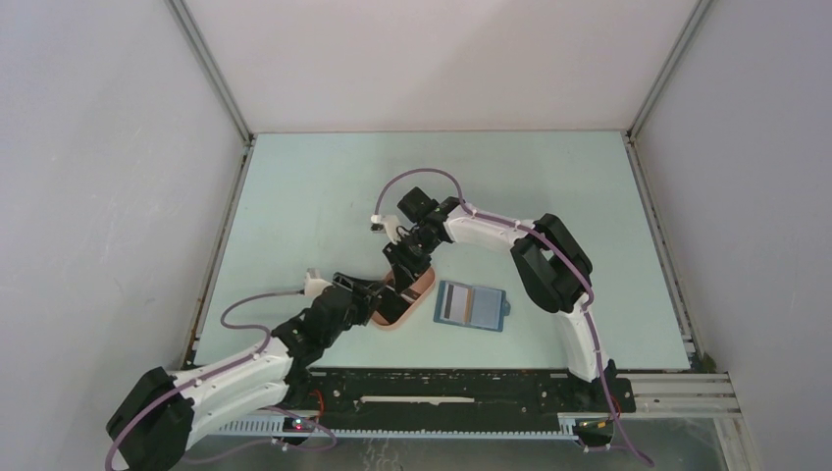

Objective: Put the credit cards into the card holder
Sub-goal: Pick up the credit card from the storage box.

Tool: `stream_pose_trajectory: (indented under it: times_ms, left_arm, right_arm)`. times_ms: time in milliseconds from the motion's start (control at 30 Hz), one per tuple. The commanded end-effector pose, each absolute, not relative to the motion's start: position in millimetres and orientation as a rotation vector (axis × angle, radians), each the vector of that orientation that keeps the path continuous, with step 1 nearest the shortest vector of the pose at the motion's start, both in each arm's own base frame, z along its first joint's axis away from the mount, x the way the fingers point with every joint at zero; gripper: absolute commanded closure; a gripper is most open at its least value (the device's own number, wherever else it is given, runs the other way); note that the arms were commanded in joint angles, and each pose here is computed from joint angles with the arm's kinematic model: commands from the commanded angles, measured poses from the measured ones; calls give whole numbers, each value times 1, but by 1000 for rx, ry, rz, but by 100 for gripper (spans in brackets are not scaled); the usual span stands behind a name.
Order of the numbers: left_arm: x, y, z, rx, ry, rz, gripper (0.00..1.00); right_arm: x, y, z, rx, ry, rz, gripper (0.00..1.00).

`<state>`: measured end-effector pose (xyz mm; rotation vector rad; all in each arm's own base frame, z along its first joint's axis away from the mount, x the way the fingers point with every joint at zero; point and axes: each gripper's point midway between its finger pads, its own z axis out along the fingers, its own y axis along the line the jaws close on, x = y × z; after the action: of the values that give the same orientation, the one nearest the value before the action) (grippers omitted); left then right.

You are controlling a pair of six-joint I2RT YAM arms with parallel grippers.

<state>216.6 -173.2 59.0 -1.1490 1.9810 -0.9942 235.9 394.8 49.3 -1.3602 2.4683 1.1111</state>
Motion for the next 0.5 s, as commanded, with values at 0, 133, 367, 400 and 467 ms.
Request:
stream_pose_trajectory:
  times_ms: [0, 133, 367, 400, 467]
  left_arm:
    - [224, -169, 56, -1233, 1978, -930, 42]
    - [233, -173, 58, -1231, 1982, -917, 42]
    - [239, -181, 47, -1255, 2031, -896, 45]
    - [240, -183, 45, -1261, 2039, -899, 45]
    - [241, -186, 40, -1276, 2055, -899, 46]
  right_arm:
    - [231, 390, 50, -1374, 2478, 1096, 63]
    - [230, 391, 53, -1380, 2469, 1095, 63]
    - [228, 393, 54, -1393, 2460, 1095, 63]
    - [227, 394, 54, -1399, 2457, 1094, 64]
    - [225, 395, 54, -1414, 2449, 1082, 64]
